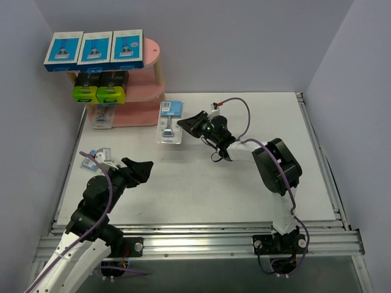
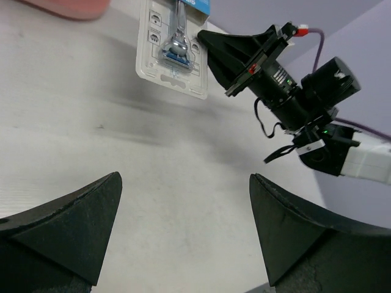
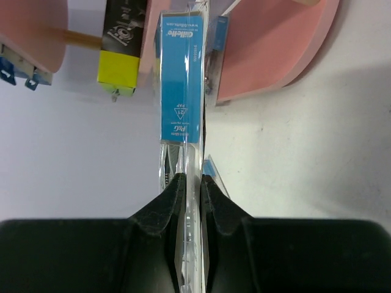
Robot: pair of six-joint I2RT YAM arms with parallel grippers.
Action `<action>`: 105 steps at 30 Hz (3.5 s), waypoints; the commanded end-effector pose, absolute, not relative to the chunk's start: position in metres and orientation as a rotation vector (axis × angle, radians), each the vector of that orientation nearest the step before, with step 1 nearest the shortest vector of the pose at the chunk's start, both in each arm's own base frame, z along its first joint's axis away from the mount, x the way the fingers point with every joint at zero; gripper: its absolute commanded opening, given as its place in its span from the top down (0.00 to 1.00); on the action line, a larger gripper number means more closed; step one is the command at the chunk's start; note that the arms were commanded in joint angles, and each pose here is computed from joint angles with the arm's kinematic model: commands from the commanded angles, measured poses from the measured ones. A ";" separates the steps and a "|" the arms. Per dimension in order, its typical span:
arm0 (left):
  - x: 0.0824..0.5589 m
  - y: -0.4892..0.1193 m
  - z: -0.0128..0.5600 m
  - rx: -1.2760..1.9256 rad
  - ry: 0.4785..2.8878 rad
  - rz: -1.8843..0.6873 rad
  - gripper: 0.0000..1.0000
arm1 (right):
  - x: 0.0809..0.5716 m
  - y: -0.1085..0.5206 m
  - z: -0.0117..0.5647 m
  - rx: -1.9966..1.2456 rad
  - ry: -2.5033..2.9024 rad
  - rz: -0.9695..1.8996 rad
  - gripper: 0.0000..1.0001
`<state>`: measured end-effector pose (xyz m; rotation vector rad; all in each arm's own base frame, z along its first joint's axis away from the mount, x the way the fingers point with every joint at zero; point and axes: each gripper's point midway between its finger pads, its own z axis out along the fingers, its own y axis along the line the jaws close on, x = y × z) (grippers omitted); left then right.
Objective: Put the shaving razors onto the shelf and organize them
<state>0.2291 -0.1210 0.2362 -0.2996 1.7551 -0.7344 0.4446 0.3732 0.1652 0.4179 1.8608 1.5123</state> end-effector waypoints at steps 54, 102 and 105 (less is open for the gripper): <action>0.283 -0.157 0.223 -0.710 1.401 -1.245 0.49 | 0.340 0.415 0.250 0.585 1.650 1.682 1.00; 0.293 -0.068 0.174 -1.126 1.312 -1.132 0.98 | 0.350 0.327 0.202 0.561 1.776 1.511 0.38; 0.306 -0.052 0.172 -1.135 1.321 -1.095 0.98 | 0.344 0.321 0.194 0.526 1.806 1.497 0.38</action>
